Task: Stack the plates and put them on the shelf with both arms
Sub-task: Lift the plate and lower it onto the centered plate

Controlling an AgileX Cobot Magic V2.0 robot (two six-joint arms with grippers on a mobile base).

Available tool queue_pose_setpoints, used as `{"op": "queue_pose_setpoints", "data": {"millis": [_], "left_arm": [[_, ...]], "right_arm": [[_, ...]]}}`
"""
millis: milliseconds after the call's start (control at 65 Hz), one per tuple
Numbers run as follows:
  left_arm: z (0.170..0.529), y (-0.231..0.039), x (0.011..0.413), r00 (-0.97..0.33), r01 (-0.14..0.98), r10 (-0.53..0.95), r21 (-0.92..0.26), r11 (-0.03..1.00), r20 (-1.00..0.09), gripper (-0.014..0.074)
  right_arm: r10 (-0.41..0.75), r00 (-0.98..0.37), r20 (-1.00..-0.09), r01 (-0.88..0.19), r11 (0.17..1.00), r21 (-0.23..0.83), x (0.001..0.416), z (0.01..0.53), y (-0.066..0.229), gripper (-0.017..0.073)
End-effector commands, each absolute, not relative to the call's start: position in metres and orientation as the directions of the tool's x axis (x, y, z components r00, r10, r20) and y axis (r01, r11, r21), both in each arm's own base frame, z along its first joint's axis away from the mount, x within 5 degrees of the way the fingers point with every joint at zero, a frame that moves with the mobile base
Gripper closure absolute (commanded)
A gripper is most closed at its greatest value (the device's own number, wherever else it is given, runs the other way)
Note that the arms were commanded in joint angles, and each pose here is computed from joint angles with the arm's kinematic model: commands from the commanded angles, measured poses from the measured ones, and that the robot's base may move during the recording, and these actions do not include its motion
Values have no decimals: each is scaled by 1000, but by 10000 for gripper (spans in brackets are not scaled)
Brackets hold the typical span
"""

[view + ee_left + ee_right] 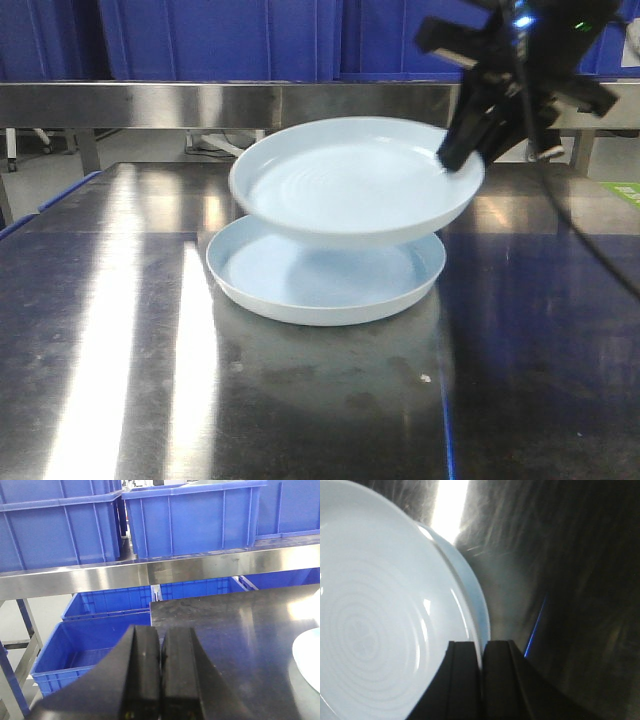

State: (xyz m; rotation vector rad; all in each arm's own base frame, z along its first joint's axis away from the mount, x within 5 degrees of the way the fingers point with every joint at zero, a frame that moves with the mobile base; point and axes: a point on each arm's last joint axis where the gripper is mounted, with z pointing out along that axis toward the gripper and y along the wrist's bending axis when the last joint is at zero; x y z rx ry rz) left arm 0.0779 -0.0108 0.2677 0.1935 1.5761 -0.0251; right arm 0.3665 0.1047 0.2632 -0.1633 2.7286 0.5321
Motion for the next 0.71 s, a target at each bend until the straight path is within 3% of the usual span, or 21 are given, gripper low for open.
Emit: {"op": "queue_pose_setpoints", "data": {"millis": [0,462,523,692], "left_arm": [[285,-11,77,102,128,79,92,987,-992,512],[285,-11,77,102,128,79,92,987,-992,512],[285,-11,77,102,128,79,92,987,-992,512],[285,-11,77,102,128,79,92,987,-992,512]], "right_arm": [[-18,-904,-428,-193,909,370,366,281,112,503],[-31,-926,-377,-182,910,372,373,258,124,491],[-31,-925,-379,-183,911,371,373,258,124,452],[-46,-925,-377,-189,916,353,372,257,122,242]]}}
